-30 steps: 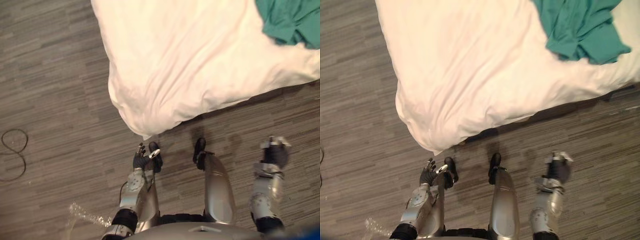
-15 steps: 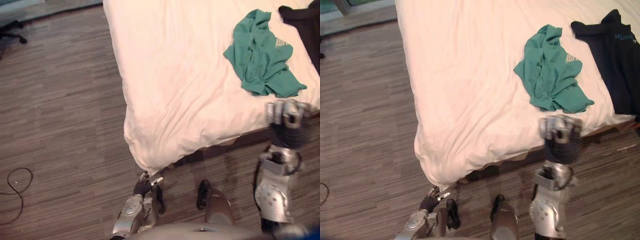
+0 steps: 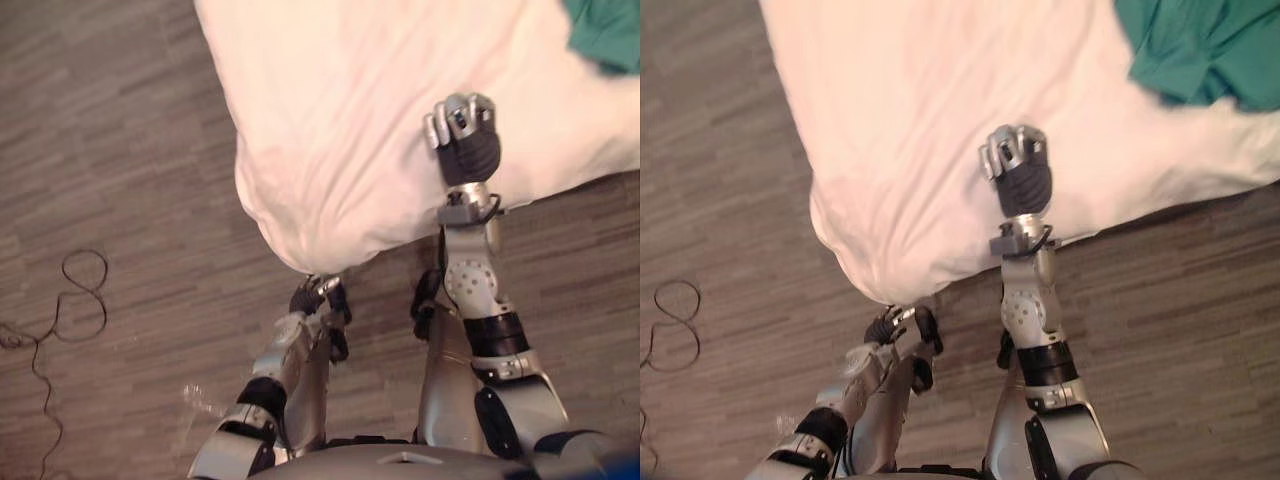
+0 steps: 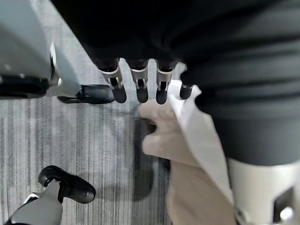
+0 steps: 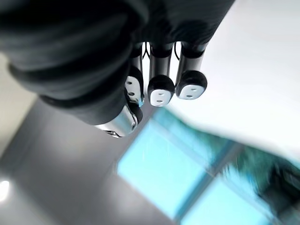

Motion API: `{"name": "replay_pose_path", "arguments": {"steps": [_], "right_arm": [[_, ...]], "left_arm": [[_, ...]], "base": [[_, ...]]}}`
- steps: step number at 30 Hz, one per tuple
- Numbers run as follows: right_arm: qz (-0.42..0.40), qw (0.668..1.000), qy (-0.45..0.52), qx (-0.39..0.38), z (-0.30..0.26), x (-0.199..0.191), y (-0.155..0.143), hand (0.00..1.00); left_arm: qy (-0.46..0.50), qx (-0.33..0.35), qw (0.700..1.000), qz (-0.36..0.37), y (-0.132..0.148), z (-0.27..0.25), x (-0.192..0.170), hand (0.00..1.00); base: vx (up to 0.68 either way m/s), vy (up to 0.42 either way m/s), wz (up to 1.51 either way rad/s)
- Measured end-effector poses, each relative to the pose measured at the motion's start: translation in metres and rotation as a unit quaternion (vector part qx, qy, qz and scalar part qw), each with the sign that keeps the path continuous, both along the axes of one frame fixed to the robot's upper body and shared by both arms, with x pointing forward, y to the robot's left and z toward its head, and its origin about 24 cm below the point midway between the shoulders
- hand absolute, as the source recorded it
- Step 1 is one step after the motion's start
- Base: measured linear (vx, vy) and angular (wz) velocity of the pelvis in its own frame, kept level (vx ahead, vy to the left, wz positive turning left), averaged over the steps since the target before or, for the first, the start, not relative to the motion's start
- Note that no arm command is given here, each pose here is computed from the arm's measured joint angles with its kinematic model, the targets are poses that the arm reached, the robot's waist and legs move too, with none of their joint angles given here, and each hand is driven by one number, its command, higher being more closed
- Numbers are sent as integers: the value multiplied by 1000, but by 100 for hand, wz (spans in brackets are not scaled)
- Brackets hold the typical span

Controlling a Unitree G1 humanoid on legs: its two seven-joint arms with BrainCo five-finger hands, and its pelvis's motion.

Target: Tidy the bed and pick cloth on bed and put in laundry

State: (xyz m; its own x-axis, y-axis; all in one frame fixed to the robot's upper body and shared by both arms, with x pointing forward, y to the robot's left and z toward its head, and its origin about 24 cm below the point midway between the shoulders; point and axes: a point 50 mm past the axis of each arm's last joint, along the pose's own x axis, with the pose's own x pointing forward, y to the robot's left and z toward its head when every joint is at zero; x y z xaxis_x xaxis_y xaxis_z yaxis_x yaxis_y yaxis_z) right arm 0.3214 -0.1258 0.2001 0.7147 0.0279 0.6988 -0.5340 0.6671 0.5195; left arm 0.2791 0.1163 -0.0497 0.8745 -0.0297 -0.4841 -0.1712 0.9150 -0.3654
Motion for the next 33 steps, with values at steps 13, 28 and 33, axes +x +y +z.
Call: {"name": "replay_pose_path", "arguments": {"steps": [13, 28, 33], "right_arm": [[-10, 992, -124, 24, 41, -5, -13, 100], [-164, 908, 384, -18, -205, -43, -102, 0], [-135, 866, 469, -106, -247, -77, -94, 0]], "left_arm": [[-45, -59, 987, 142, 19, 49, 48, 0], [-41, -59, 980, 185, 42, 38, 39, 0], [19, -23, 985, 172, 46, -1, 3, 0]], "base": [[-13, -10, -10], [18, -19, -17], [53, 1, 8]]}}
